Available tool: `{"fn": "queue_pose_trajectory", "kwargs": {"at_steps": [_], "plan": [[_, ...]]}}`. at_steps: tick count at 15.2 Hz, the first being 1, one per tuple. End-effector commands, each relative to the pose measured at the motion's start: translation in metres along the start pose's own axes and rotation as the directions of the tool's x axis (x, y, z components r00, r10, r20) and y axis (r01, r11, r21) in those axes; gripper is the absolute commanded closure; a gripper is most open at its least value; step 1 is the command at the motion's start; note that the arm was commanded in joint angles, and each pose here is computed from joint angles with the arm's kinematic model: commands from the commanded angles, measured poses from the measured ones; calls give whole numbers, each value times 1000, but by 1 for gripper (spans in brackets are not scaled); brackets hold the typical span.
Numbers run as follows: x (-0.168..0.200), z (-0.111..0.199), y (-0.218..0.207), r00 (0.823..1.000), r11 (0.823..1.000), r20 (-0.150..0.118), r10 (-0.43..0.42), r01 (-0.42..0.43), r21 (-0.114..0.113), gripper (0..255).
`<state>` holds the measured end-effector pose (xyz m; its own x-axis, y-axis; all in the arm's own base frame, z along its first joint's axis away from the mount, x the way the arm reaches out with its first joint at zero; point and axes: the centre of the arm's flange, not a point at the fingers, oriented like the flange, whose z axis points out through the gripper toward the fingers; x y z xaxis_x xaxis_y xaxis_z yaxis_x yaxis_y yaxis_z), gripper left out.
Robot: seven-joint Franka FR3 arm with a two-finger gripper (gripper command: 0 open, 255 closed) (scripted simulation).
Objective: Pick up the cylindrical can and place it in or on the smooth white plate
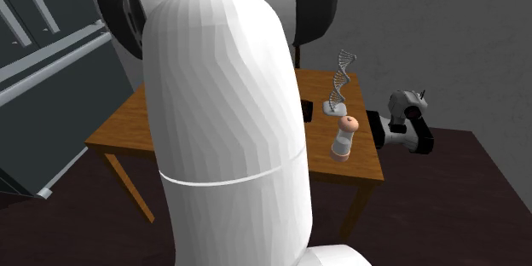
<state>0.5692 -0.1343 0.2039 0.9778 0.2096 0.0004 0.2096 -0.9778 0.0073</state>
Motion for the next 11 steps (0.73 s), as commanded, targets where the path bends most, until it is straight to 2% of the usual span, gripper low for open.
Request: {"fn": "queue_pose_trajectory", "kwargs": {"at_steps": [1,3,11], "plan": [[0,-20,0,1000,1000,0,0,0,0,0],[0,-43,0,1000,1000,0,0,0,0,0],[0,-43,0,1000,1000,0,0,0,0,0]]}}
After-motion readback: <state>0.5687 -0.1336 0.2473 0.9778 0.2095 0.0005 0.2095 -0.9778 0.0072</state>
